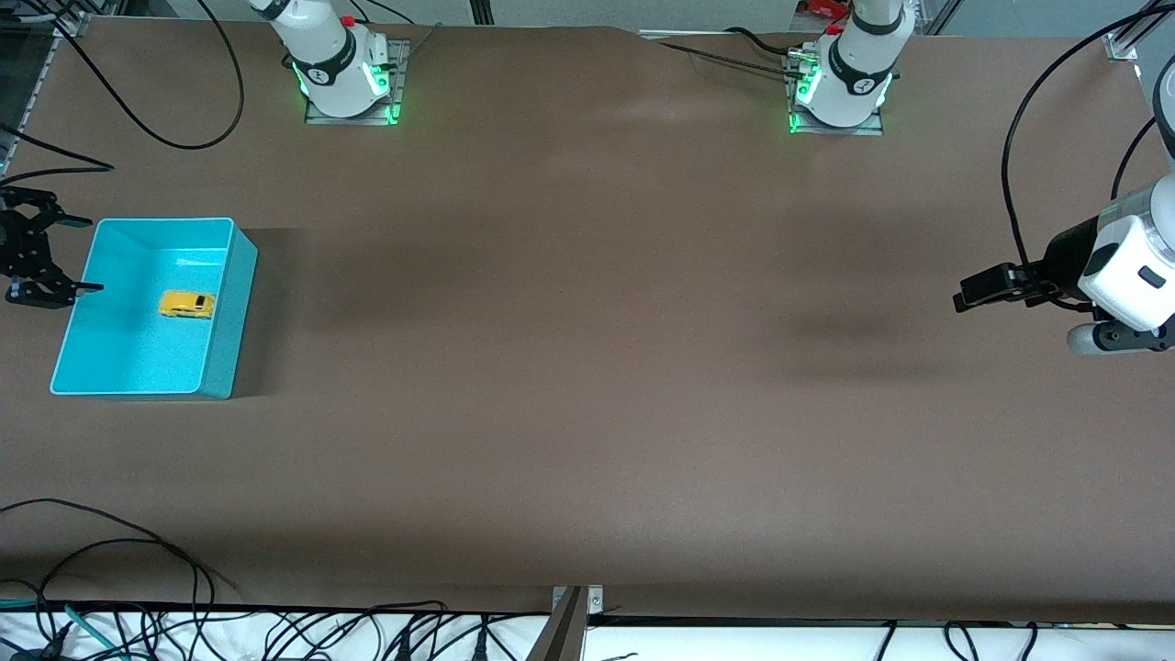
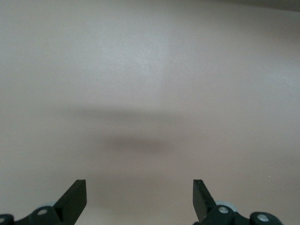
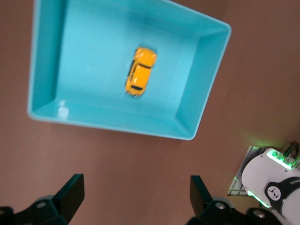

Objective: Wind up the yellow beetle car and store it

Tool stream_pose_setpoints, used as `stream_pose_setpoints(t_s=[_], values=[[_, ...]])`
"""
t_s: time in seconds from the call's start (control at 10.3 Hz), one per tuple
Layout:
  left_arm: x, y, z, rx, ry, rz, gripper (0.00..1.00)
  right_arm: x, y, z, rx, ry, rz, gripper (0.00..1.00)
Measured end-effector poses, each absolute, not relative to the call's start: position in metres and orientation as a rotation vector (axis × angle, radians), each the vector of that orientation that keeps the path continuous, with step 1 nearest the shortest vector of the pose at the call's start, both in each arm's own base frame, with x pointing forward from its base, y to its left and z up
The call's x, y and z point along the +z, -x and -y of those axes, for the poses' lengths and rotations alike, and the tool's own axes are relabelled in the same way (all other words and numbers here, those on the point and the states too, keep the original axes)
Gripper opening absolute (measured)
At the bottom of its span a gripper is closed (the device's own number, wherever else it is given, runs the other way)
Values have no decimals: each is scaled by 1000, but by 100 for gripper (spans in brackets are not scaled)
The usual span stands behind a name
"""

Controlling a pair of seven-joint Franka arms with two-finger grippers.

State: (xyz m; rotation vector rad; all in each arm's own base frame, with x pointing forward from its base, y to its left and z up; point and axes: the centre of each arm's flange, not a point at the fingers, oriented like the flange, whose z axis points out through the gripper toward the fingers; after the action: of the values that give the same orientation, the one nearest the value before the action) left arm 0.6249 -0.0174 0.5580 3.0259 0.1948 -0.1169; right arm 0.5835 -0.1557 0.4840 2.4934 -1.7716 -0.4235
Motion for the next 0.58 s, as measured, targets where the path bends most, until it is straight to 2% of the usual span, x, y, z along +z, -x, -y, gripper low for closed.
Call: stream_pose_setpoints(t_s=[0.29,0.58], values=[[558,-625,18,-118,-3026,-193,100,551,-577,114,-273,-2901,1271,100],[558,-625,18,-118,-3026,-193,100,583,-582,66,-49,-3130,699,100]])
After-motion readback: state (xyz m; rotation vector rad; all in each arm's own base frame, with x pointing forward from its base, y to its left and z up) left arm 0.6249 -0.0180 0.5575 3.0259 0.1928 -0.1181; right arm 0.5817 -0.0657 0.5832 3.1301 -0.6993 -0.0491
